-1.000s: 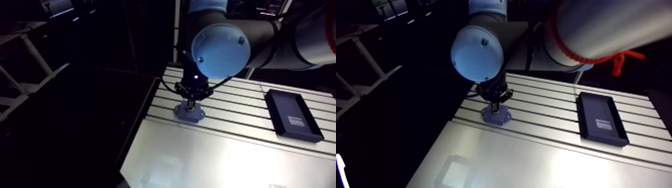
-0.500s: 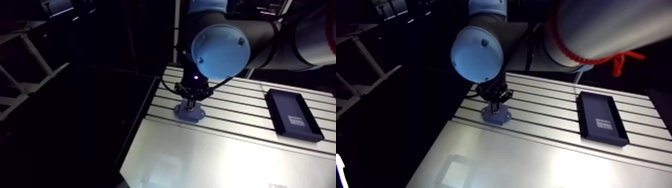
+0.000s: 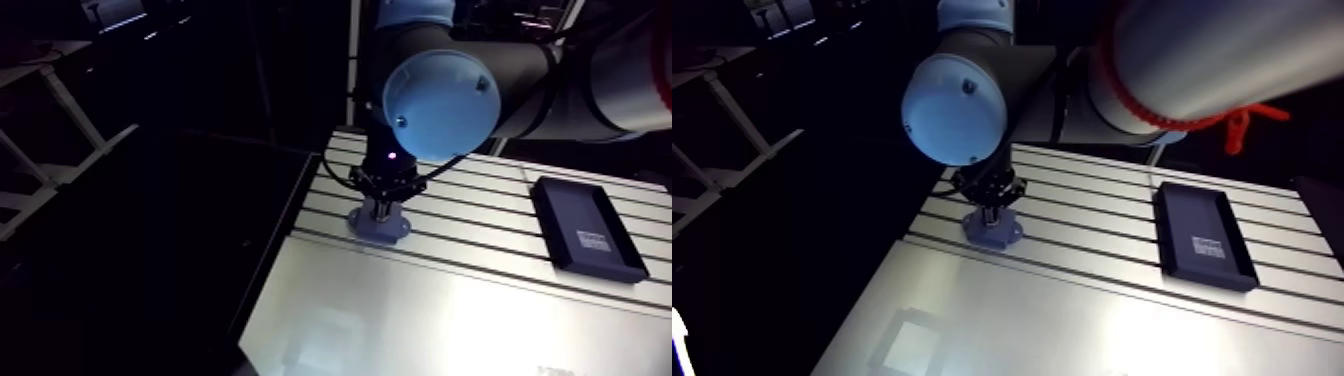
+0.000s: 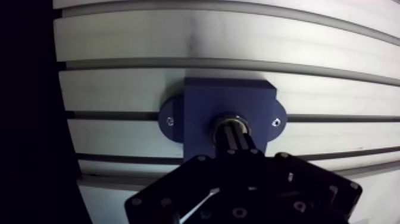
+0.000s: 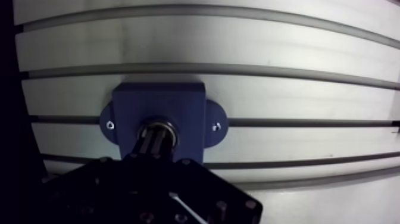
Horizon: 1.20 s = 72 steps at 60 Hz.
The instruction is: Pick up the bearing and press it into the housing until flush.
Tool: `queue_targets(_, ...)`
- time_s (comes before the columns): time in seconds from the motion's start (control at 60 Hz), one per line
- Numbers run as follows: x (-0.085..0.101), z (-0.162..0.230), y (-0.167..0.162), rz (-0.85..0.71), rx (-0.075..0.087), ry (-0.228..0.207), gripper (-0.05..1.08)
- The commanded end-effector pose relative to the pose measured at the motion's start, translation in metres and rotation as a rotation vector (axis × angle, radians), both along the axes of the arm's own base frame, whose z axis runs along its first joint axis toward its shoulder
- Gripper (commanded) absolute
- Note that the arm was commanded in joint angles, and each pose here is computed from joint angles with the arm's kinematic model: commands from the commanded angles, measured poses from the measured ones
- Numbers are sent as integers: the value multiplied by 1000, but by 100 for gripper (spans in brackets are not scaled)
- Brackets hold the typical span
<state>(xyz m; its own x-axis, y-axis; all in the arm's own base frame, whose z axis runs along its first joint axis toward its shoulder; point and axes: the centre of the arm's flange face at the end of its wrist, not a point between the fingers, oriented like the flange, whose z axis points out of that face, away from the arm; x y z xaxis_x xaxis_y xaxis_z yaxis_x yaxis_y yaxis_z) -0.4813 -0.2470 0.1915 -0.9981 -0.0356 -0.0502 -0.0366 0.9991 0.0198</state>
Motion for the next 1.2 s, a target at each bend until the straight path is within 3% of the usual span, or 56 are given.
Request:
queue_targets(0.017,0,-1,0,0,1,-3,106)
queue_targets(1.2,2,-7,0,3,3,-15,105)
